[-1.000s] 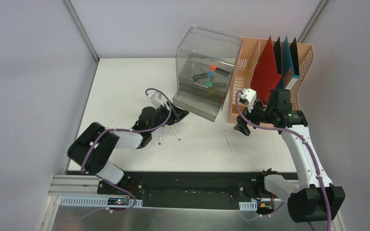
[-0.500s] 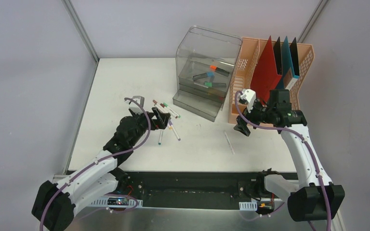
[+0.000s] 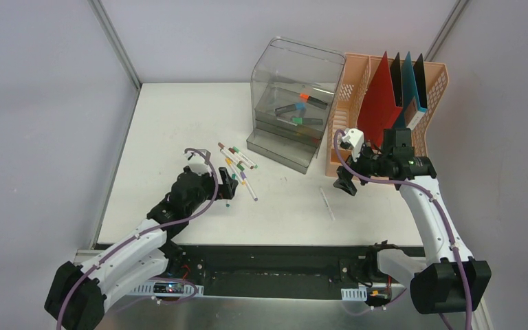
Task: Organize the desk
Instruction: Pick up the stationery from the center of the board.
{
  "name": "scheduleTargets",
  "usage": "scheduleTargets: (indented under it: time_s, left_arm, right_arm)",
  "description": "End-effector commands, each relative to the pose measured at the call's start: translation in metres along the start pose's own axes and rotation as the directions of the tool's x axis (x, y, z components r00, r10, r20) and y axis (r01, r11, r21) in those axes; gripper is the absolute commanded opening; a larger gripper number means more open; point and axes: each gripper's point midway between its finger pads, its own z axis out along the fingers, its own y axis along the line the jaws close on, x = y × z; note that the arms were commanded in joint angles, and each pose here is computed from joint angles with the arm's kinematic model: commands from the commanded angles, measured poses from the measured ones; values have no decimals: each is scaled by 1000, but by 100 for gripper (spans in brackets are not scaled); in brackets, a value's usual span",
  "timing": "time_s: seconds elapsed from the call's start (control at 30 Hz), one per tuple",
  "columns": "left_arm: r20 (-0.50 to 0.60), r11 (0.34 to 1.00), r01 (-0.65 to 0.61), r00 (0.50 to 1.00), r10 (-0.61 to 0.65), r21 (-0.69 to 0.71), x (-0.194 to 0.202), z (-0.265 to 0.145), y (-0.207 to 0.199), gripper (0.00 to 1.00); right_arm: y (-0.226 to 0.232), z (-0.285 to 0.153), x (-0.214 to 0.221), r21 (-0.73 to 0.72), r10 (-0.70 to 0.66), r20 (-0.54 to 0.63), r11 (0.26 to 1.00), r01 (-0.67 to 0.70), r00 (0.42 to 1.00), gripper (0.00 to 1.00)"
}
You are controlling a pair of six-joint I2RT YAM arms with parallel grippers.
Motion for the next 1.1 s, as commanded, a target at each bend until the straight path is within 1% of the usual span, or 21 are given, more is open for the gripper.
scheduleTargets:
  time_s: [0.0,0.13,0.33,0.47,0.57,0.77,0.97,1.07]
  left_arm:
    - [-72,1000,-16,997,15,-26,8,5,4,99]
    - [-170,998,-31,985,20,-63,23,13,8,99]
    - [-275,996,-70,960,50,-64,31,24,5,99]
    - [-316,992,-88,947,56,-91,32,28,8,98]
    - [-339,988,-99,939,52,-122,31,30,11,93]
    - [-402,972,-132,914,43,-197,33,31,20,89]
    - [-449,970,-147,892,46,-193,36,38,17,80]
    - [-482,968,-161,875,50,-192,42,42,16,68]
  right_arm:
    - [-2,-1,-5,1,-30,22,1000,30,999,99]
    - [-2,-1,-5,1,-30,22,1000,30,999,99]
    - [-2,-2,-6,2,-31,24,1000,31,999,99]
    - [-2,-2,-6,3,-33,25,999,33,999,99]
    - [-2,-2,-6,2,-33,24,999,33,999,99]
    - [-2,-2,-6,2,-33,24,999,33,999,99]
    - [-2,-2,-6,1,-31,23,1000,31,999,99]
    - [-2,-2,-6,2,-32,23,999,32,999,99]
